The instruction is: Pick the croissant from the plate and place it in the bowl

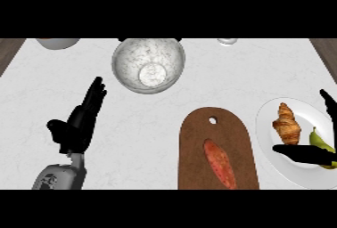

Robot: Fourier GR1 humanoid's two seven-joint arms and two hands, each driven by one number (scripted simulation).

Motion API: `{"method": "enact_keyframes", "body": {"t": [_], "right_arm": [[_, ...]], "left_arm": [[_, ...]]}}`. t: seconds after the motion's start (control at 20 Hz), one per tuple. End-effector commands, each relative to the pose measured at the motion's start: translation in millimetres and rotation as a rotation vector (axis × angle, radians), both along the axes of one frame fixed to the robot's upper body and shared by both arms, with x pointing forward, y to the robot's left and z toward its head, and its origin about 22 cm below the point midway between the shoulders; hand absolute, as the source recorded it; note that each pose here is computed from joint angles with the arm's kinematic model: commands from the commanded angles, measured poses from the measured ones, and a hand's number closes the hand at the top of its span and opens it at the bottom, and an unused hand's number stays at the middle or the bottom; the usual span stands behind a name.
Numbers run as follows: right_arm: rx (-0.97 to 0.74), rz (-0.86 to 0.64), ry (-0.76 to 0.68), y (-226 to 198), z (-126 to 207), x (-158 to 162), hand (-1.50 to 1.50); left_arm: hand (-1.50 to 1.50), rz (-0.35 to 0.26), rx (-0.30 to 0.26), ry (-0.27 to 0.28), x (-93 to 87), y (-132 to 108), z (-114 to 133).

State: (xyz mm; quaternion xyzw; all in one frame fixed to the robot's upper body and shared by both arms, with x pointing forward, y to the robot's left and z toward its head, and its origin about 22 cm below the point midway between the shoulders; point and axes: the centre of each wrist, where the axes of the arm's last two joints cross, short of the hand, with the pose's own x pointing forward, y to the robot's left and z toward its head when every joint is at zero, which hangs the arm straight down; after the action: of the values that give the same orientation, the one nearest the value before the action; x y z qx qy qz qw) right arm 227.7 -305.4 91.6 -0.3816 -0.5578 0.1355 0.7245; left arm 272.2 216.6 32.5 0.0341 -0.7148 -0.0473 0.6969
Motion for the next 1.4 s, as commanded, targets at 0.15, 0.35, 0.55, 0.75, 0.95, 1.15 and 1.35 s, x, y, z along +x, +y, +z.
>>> {"method": "enact_keyframes", "body": {"t": [0.15,0.35,0.55,0.75,0.95,1.15,1.35], "right_arm": [[0.078,0.042,-0.057,-6.5,-9.6,-36.5,-1.50],[0.117,0.043,-0.104,8.2,-3.5,-20.1,-1.50],[0.155,0.064,-0.104,-3.3,-15.0,-18.6,-1.50],[0.190,0.033,-0.094,-3.1,-46.9,-14.1,-1.50],[0.214,0.030,-0.090,-1.6,-43.8,6.2,-1.50],[0.230,0.022,-0.079,-19.0,-68.3,0.3,-1.50],[0.234,0.020,-0.108,-13.1,-95.5,-11.7,-1.50]], "left_arm": [[0.00,0.005,-0.003,0.001,5.7,7.6,-6.4],[0.00,0.002,-0.008,0.011,4.1,0.6,3.2],[0.00,0.005,-0.001,-0.008,14.0,-4.9,-3.8],[0.00,-0.007,-0.007,0.004,7.8,10.2,-17.1],[0.00,0.005,-0.007,-0.004,-4.0,-10.6,-0.8],[0.00,-0.007,0.007,-0.004,-4.3,11.0,5.1],[0.00,-0.024,-0.009,0.005,-2.2,27.6,-3.7]]}}
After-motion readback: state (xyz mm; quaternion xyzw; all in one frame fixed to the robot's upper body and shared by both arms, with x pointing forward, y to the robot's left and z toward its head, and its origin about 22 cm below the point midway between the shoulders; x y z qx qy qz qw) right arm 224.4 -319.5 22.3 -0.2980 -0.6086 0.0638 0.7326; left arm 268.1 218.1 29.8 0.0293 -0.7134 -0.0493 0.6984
